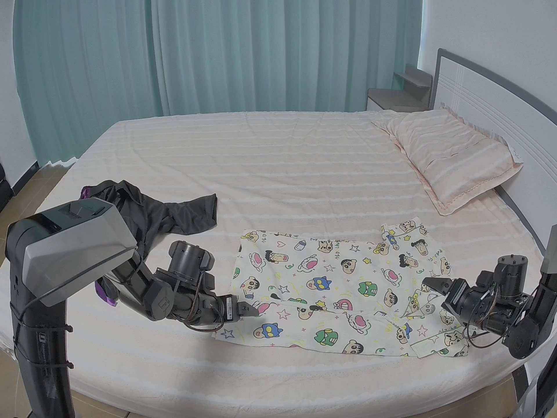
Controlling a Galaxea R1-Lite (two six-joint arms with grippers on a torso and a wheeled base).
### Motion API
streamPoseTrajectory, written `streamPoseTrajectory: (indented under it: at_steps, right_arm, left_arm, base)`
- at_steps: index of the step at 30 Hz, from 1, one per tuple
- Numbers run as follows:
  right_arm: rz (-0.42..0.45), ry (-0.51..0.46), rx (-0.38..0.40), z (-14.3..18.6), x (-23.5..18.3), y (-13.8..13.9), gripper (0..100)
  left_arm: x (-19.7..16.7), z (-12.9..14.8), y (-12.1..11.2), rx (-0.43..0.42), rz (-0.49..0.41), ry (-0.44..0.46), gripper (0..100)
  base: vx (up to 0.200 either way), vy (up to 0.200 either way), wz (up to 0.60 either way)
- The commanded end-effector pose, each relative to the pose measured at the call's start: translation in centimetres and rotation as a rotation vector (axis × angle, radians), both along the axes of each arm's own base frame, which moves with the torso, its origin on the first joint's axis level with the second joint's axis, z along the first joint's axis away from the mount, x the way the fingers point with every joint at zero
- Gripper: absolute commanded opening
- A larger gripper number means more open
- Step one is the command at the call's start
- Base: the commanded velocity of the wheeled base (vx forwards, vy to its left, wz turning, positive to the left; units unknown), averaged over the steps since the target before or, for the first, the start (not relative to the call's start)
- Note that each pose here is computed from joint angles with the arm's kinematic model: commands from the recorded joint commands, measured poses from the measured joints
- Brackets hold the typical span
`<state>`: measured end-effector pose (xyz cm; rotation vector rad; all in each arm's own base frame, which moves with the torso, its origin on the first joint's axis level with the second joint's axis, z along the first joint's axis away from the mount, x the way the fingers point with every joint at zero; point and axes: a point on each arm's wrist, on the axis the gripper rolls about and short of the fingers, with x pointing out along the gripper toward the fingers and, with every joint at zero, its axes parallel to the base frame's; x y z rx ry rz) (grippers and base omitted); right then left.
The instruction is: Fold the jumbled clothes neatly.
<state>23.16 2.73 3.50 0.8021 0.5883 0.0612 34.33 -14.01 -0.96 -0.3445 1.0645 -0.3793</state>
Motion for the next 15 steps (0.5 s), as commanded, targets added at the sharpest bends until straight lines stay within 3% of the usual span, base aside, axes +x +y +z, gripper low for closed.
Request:
streamPoseTrajectory:
  at_steps: [1, 15]
  right_arm:
    - [0.002, 0.003, 0.0, -0.08, 0.02, 0.04, 100]
    - [0.001, 0.011, 0.001, -0.23, 0.03, 0.04, 100]
  left_arm:
    - [0.02, -0.22, 0.05, 0.005, 0.002, 0.004, 100]
    - [0.44, 0.04, 0.12, 0.013, 0.026, -0.013, 100]
  base:
    - [0.0, 0.0, 0.0]
    - [0.0, 0.0, 0.0]
